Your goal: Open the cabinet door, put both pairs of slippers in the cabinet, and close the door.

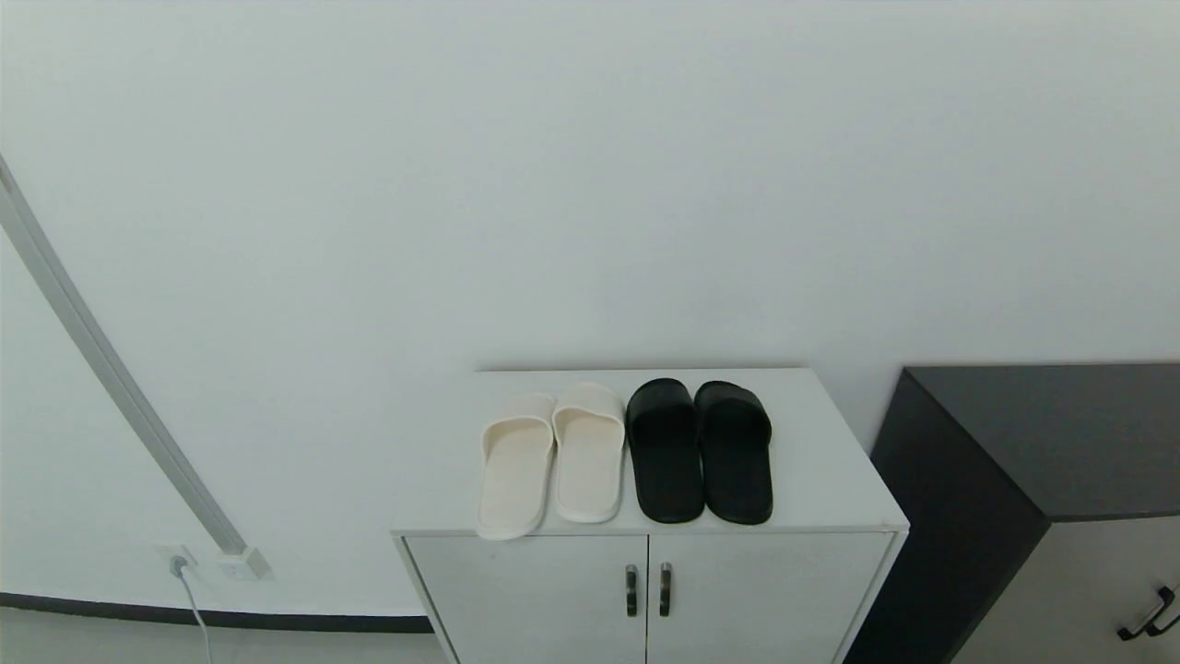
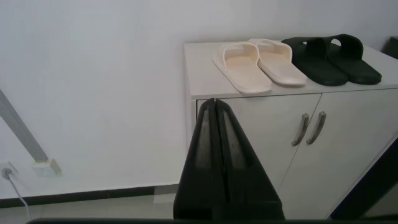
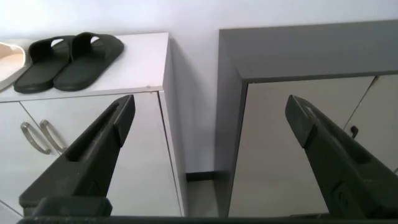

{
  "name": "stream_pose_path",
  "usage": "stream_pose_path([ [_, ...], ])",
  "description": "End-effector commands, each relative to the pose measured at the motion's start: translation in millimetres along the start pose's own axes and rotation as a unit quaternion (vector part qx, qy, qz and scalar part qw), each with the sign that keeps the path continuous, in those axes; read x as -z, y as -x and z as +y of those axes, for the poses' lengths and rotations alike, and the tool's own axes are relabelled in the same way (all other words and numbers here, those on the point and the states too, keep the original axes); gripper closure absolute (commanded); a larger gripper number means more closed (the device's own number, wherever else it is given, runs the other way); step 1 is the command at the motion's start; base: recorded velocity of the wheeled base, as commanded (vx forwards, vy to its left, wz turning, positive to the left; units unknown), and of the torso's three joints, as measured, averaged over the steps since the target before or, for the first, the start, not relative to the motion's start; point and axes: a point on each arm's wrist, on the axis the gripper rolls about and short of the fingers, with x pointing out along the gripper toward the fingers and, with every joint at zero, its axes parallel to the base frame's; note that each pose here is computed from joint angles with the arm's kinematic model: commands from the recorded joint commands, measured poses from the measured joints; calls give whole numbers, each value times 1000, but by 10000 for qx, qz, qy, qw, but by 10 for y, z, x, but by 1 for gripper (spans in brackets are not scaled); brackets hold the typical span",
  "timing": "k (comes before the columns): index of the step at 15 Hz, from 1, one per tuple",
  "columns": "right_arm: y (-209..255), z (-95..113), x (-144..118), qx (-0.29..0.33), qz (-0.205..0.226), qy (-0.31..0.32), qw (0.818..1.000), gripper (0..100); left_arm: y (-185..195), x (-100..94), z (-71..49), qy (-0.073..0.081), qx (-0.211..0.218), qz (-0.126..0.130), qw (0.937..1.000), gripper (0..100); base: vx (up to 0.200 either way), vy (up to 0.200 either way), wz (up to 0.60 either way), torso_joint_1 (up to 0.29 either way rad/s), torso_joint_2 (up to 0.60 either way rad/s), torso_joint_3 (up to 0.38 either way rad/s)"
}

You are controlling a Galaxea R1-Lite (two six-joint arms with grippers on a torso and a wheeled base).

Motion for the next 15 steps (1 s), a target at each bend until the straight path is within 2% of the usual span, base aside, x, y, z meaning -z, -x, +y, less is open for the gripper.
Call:
stream_pose_path([
  [1, 1, 0, -8, 8, -12, 20, 10000, 0, -1, 0, 0, 2, 0, 6, 10000, 100, 0, 0, 0, 0, 0, 0],
  [4, -2, 1, -4, 0, 4, 44, 10000, 0, -1, 0, 0, -13, -7, 6, 10000, 100, 0, 0, 0, 0, 0, 0],
  [5, 20, 0, -125, -22, -196, -20, 9998, 0, -1, 0, 0, -21, -7, 6, 10000, 100, 0, 0, 0, 0, 0, 0],
  [6, 129, -17, -718, -180, -711, -382, 9966, 0, -1, 0, 0, -21, 0, 6, 10000, 100, 0, 0, 0, 0, 0, 0],
  [7, 111, -23, -915, -308, -494, -597, 9965, 0, -1, 0, 0, -21, 0, 6, 10000, 100, 0, 0, 0, 0, 0, 0],
  [8, 12, -15, -952, -537, 166, -515, 9971, 0, -1, 0, 0, -21, 0, 6, 10000, 100, 0, 0, 0, 0, 0, 0],
  [9, -200, 19, -778, -707, 1049, -96, 9919, 0, -1, 0, 0, -21, 0, 6, 10000, 100, 0, 0, 0, 0, 0, 0],
  [11, -502, 72, -719, -990, 1462, -91, 9842, 0, -1, 0, 0, -21, 8, 6, 10000, 100, 0, 0, 0, 0, 0, 0],
  [13, -780, 130, -761, -1207, 1700, -85, 9780, 0, -1, 0, 0, -21, 0, 6, 10000, 100, 0, 0, 0, 0, 0, 0],
  [15, -1020, 250, -887, -1567, 1766, -458, 9706, 0, -1, 0, 0, -21, 0, 6, 10000, 100, 0, 0, 0, 0, 0, 0],
])
